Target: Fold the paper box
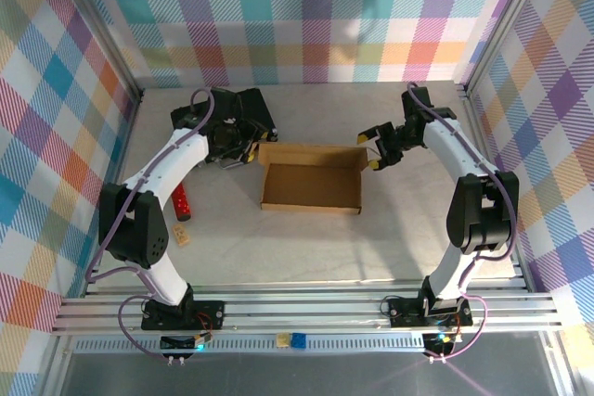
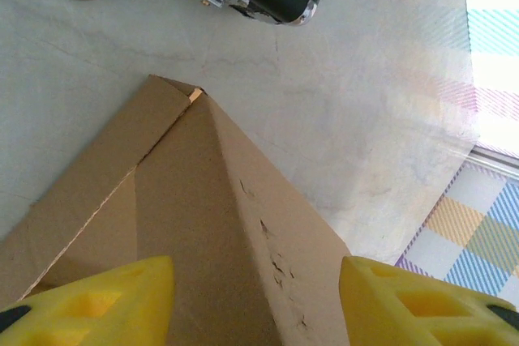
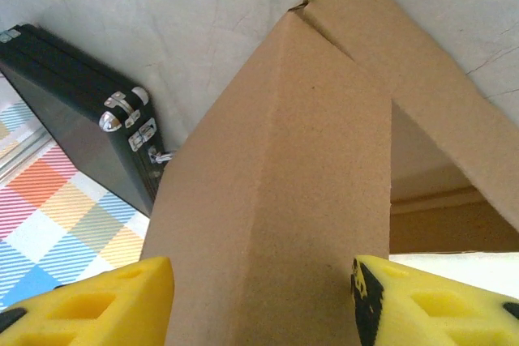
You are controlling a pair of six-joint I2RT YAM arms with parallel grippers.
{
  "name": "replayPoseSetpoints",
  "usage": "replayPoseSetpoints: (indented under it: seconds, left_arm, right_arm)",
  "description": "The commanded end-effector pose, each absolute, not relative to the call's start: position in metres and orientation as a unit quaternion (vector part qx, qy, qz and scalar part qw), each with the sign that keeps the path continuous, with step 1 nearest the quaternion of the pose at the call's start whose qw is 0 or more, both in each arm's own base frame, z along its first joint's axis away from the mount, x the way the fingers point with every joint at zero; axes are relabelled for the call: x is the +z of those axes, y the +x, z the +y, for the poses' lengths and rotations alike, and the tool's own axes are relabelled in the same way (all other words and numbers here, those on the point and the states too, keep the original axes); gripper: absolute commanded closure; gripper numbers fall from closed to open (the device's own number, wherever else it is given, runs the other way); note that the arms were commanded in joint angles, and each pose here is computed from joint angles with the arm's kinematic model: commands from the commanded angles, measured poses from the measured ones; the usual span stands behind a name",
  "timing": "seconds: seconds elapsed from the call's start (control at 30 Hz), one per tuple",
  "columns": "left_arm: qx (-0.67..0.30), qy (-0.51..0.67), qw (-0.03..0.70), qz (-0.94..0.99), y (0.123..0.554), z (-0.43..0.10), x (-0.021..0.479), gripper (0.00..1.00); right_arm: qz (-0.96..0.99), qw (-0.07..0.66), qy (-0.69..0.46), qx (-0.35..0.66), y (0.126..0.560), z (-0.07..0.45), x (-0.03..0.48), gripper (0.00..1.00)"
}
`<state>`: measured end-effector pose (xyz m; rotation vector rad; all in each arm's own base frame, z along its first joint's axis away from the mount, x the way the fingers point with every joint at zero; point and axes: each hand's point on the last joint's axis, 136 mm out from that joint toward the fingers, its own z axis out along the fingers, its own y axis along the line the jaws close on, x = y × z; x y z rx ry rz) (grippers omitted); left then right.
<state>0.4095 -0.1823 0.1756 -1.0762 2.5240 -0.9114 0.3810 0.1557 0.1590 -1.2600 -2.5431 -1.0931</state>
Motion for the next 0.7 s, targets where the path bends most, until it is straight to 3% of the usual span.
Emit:
replayPoseSetpoints:
  seconds: [0.0, 0.67]
  left_arm:
    - [-0.336, -0.36, 0.124, 0.861, 0.402, -0.192, 0.189, 0.45]
    - [-0.336, -0.357, 0.113, 0.864, 0.386, -0.194, 0.177, 0.54]
  right_arm:
    - [-0.818, 0.065, -0.415, -0.392, 0.38, 0.168, 0.173, 0.43]
    - [-0.857, 0.055, -0.379, -0.344, 0.365, 0.162, 0.152, 0.6]
